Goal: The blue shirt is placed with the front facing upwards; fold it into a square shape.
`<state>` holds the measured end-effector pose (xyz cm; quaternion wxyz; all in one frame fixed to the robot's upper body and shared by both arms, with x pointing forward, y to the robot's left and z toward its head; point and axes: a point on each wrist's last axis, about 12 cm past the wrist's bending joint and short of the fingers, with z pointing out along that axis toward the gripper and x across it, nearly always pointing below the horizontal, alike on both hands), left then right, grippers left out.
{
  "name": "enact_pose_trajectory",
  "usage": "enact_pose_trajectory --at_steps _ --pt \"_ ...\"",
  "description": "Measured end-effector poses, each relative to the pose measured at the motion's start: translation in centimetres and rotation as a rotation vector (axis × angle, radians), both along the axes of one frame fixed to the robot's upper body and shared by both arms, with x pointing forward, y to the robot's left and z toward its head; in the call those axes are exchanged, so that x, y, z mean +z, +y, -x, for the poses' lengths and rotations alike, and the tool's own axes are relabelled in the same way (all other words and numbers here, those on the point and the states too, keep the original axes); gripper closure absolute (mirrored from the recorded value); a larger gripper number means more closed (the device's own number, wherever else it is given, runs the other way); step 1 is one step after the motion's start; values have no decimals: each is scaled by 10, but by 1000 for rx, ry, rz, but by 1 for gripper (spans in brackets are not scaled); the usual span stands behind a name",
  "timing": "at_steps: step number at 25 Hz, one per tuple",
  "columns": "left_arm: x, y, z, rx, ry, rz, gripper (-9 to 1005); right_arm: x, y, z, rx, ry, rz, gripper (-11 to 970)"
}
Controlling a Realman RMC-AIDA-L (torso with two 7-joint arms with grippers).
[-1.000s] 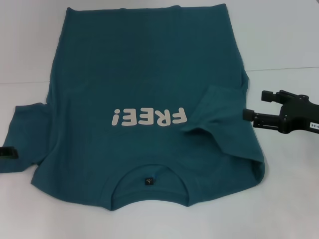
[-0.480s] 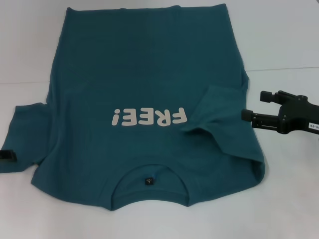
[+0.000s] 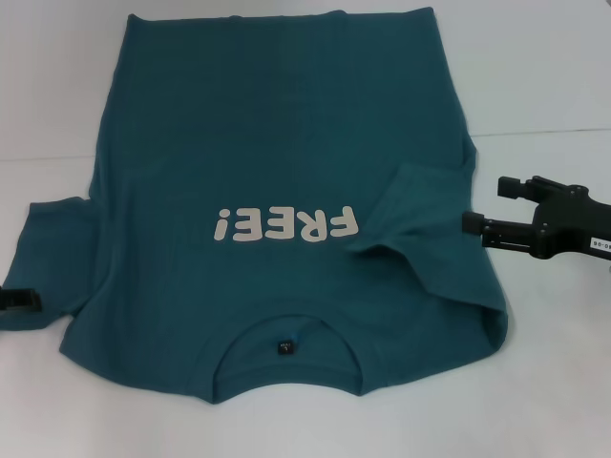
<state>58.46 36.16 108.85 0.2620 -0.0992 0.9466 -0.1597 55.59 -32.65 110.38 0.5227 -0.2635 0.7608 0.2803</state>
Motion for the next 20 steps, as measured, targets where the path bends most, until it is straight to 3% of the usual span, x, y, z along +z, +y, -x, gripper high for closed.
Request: enact_pose_trajectory --at_steps 20 --pt "3 -9 -6 -12 -22 39 121 -2 0 1 -10 3 1 11"
